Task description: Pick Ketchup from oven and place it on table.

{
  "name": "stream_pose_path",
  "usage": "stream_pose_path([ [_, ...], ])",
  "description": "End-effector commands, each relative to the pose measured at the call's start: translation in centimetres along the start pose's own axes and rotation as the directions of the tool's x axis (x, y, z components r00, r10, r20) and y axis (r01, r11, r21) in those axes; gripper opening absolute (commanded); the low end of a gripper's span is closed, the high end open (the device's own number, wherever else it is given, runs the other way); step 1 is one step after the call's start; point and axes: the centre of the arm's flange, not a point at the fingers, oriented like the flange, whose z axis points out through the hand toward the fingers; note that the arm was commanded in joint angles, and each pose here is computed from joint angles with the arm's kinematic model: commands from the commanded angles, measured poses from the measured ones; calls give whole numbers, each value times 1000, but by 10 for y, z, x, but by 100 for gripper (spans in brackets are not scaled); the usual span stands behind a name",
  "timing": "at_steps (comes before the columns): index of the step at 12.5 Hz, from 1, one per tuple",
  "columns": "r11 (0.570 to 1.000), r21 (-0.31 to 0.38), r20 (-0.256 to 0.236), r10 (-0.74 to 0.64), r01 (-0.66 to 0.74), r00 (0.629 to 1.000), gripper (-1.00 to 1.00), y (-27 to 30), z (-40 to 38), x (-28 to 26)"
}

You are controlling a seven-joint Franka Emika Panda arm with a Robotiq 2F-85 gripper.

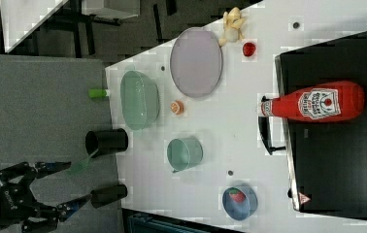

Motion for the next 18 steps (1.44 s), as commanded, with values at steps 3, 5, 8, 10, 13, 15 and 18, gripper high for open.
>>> stream_pose_path([
  [3, 959, -66, 82, 280, -275, 957, 100, 54, 107, 117],
  [5, 931, -57, 56, 364, -361, 930, 100, 85, 130, 155],
  [8, 887, -47, -10, 460, -460, 888, 100, 121, 165, 203],
  [10, 865, -50, -61, 497, -500, 866, 100, 136, 187, 230],
  [13, 834, -91, -112, 534, -544, 838, 100, 153, 221, 260],
  [15, 808, -91, -141, 569, -583, 810, 100, 166, 239, 280],
  [18, 754, -55, -124, 645, -655, 754, 100, 180, 272, 301],
])
